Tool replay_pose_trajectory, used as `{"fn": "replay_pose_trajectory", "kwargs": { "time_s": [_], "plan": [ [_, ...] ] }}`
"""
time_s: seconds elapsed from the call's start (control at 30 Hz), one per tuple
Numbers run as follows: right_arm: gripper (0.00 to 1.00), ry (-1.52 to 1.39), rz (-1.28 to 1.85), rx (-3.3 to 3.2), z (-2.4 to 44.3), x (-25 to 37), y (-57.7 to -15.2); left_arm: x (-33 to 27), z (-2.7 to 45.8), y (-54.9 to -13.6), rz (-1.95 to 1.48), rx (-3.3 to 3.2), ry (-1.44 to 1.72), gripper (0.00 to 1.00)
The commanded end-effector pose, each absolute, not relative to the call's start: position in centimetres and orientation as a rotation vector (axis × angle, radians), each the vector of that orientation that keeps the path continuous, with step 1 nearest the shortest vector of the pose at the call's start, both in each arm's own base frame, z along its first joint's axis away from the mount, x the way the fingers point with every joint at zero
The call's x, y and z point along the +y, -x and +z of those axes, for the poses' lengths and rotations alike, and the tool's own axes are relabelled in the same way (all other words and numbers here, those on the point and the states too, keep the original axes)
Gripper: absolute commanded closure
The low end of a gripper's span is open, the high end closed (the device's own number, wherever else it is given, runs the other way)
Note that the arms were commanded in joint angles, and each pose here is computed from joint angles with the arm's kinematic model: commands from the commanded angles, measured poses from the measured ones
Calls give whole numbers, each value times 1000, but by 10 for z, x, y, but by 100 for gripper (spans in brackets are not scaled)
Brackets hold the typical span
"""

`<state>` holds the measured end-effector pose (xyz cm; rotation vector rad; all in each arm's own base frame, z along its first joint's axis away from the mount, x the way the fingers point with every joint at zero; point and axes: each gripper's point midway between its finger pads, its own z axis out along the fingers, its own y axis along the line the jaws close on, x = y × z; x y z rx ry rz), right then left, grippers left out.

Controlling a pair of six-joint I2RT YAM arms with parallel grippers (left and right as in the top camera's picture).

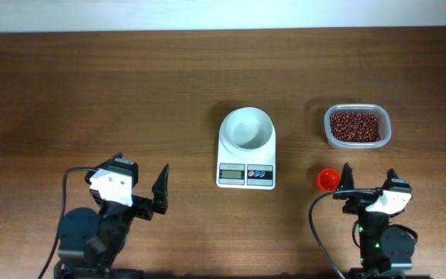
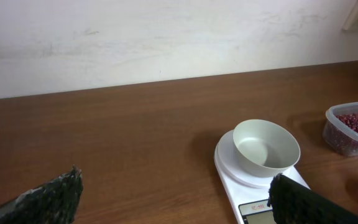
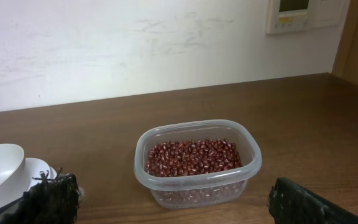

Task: Scoop and weigh 50g on scale
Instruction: 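Raise the left arm and move it forward toward the scale, then move the right gripper down over the red scoop handle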

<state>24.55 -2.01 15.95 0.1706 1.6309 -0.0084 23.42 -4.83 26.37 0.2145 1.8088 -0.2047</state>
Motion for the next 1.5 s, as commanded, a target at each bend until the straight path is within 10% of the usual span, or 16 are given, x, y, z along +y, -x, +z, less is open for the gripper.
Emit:
{"fn": "replay_pose_trajectory", "kwargs": {
  "time_s": [0.0, 0.93, 1.23, 1.47],
  "plan": [
    [1, -176, -9, 1634, 157, -21, -245, -50, 275, -234, -240, 1791, -188, 1],
    [1, -134, 43, 1639, 157, -11, -246, -70, 277, -256, -478, 2231, -58, 1],
    [1, -160, 1197, 1741, 165, 109, -207, -71, 275, -261, -480, 2234, -55, 1],
    [1, -73, 1288, 1764, 167, 123, -194, -71, 266, -267, -516, 2277, 27, 1]
  ]
}}
